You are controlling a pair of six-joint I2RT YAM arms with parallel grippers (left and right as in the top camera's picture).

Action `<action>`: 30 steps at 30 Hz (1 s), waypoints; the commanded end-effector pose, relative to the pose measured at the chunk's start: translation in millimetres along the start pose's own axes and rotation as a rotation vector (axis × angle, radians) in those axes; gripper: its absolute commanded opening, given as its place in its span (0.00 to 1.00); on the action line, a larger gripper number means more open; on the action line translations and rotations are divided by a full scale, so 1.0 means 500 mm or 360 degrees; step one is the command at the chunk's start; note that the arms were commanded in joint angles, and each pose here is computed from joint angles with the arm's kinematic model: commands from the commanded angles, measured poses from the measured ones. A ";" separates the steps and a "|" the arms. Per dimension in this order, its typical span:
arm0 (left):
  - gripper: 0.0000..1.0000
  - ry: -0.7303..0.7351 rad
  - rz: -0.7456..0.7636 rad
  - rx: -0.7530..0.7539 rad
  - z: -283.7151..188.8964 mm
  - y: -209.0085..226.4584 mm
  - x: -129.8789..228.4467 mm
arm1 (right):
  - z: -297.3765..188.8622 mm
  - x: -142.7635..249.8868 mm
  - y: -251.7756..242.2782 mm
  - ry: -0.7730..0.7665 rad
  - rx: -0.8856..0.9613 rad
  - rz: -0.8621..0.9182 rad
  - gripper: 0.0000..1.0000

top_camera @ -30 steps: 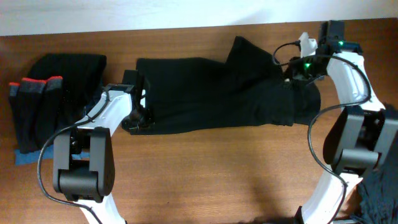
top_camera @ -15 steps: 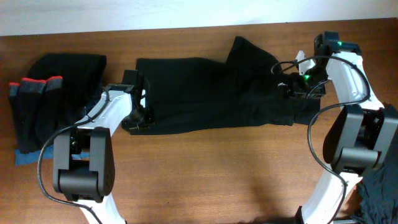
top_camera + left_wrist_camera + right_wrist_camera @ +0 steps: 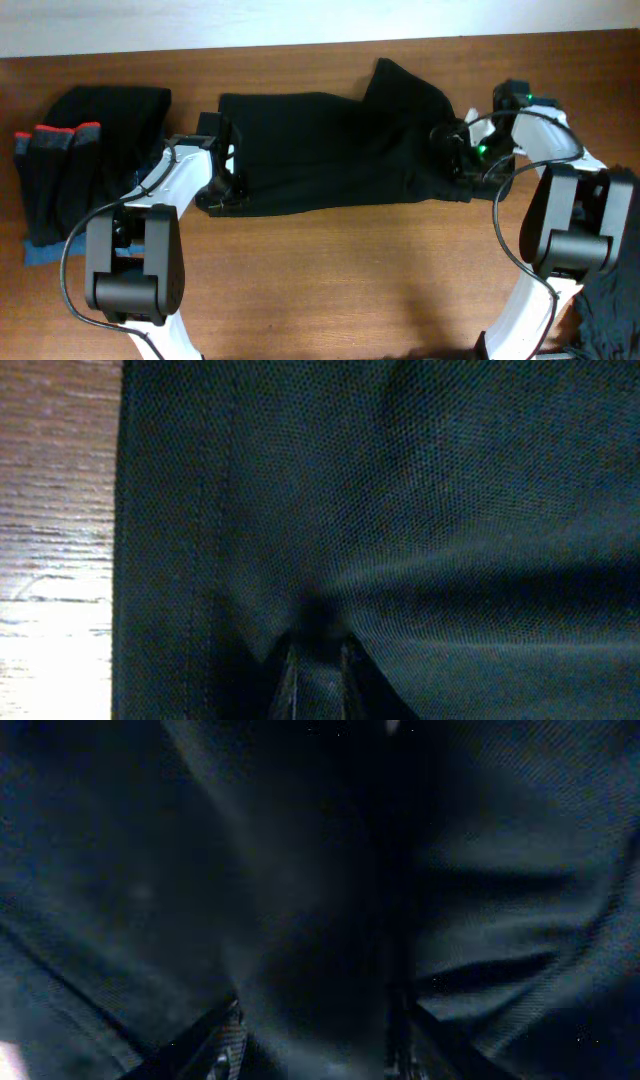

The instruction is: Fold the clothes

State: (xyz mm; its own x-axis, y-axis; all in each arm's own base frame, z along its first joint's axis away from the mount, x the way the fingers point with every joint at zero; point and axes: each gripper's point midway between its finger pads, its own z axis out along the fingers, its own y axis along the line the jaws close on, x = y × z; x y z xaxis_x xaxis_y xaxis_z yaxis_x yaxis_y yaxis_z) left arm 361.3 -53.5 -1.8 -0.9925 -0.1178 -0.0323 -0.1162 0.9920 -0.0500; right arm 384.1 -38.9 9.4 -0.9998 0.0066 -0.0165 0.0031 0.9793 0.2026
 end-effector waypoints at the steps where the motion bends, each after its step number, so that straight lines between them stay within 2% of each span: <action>1: 0.17 0.0158 0.0014 -0.0165 0.046 0.046 0.056 | 0.014 0.031 -0.013 0.0053 0.0039 0.0005 0.53; 14: 0.20 0.0132 0.0014 -0.0198 0.046 0.053 0.048 | 0.017 0.154 -0.028 0.0428 0.0151 0.0139 0.51; 18: 0.20 0.0143 0.0015 -0.0200 0.045 0.053 0.051 | 0.013 0.165 -0.034 0.0467 0.0183 0.0138 0.48; 21: 0.11 0.0192 0.0015 -0.0213 0.043 0.057 0.066 | 0.014 0.164 -0.034 0.0460 0.0184 0.0137 0.49; 24: 0.06 0.0246 0.0009 -0.0224 0.040 0.062 0.083 | 0.013 0.164 -0.037 0.0463 0.0196 0.0138 0.49; 30: 0.04 0.0380 -0.0147 -0.0273 0.030 0.073 0.126 | 0.011 0.167 -0.049 0.0466 0.0232 0.0163 0.49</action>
State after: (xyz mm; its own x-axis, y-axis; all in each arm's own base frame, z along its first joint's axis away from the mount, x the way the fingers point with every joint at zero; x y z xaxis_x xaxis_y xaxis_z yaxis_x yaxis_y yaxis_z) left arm 325.8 -40.6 -1.7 -0.9851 -0.1432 0.0955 -0.1395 0.9892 0.0442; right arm 307.1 -49.4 2.0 -0.9649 0.0405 0.2595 0.0678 0.9930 0.0969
